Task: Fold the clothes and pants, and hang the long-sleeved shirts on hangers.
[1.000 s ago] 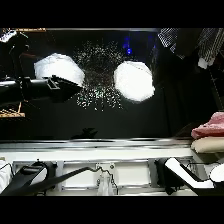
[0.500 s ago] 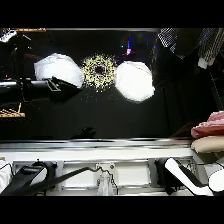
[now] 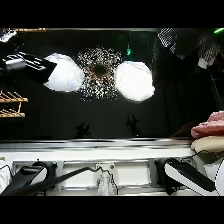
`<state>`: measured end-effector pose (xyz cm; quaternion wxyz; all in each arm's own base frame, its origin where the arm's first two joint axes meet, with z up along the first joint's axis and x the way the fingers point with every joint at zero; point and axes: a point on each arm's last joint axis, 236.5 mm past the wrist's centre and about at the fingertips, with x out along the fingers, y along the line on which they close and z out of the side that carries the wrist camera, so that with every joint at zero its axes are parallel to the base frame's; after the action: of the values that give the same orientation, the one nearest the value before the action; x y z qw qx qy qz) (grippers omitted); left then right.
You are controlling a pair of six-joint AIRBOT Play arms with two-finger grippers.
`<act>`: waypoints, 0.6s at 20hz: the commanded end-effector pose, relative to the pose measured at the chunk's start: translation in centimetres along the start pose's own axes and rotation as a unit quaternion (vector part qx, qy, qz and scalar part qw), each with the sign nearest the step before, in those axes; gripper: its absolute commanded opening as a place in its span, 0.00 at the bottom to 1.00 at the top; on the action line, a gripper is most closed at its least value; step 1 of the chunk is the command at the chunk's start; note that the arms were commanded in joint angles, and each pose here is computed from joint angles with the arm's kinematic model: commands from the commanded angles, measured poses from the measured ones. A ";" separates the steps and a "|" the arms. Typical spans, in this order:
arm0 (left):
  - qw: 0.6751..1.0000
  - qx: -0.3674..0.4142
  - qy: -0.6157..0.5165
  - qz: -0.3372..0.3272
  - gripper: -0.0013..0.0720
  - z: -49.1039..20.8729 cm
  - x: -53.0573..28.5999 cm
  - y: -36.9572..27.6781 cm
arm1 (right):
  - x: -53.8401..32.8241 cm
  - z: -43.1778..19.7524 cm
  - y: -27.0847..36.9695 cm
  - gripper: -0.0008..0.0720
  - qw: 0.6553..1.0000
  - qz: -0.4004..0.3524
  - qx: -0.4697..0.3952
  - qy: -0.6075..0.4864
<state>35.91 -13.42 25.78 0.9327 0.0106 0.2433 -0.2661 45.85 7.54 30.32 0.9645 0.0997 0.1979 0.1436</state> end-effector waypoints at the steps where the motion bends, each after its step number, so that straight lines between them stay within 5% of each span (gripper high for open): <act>1: 1.000 0.013 -0.012 0.026 0.49 0.8 -0.4 1.1 | 3.1 -7.9 4.3 0.61 0.994 0.050 -0.023 0.091; 12: 1.000 0.013 -0.012 0.026 0.49 0.8 -0.4 1.1 | 3.1 -8.3 6.4 0.61 0.993 0.070 -0.032 0.094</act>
<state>36.48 -12.43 26.54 0.9417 0.0245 0.2292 -0.2453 43.78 15.41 23.41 0.9327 0.0693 0.2742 0.2236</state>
